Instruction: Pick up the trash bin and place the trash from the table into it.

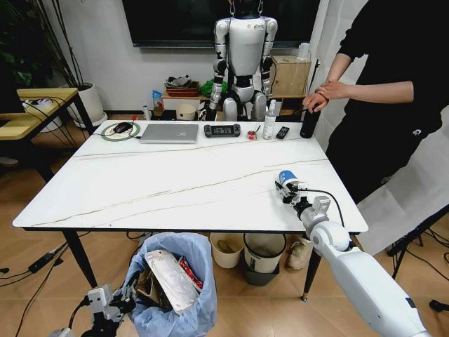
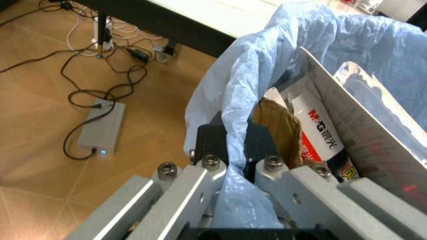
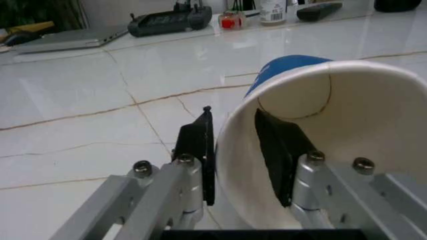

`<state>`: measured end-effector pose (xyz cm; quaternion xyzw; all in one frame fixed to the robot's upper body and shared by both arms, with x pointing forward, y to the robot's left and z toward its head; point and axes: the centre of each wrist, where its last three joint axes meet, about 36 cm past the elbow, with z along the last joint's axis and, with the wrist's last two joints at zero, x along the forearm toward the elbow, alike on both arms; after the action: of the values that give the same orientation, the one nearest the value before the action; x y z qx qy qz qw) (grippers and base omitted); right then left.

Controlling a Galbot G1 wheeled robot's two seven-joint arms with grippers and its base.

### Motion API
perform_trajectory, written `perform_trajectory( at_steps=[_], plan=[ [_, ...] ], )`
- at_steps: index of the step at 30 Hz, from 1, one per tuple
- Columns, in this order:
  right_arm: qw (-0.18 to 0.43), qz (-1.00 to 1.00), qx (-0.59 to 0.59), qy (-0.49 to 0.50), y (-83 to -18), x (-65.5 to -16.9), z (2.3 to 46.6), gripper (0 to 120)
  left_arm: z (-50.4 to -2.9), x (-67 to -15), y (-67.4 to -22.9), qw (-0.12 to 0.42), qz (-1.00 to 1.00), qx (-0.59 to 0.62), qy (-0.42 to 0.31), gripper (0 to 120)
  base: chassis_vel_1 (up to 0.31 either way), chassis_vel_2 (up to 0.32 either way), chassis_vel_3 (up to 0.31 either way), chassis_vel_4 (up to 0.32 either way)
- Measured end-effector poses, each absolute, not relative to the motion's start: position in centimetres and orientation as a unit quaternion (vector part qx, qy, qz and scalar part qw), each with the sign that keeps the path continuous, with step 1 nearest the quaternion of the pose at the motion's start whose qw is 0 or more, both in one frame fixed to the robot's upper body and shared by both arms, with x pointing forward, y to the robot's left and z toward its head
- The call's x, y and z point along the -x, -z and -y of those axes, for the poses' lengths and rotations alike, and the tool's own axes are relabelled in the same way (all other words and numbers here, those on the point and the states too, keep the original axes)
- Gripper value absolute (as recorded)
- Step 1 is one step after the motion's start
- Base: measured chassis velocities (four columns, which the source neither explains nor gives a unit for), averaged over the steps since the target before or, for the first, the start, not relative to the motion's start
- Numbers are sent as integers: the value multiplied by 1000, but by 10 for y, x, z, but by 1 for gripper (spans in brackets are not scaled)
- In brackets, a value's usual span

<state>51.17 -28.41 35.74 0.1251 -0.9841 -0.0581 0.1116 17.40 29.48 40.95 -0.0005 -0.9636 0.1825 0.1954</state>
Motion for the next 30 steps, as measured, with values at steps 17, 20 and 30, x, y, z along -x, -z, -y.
perform_trajectory(
  at_steps=[17,20,30],
  plan=[
    [96,983,-145,66,-369,-497,286,0,-295,-174,-408,197,963,1,-184,0,0,0,0,0],
    [81,978,-172,90,-386,-481,279,0,-295,-174,-407,198,963,0,-184,0,0,0,0,0],
    [37,922,-344,174,-454,-392,203,0,-295,-174,-408,198,963,-2,-184,0,0,0,0,0]
  ],
)
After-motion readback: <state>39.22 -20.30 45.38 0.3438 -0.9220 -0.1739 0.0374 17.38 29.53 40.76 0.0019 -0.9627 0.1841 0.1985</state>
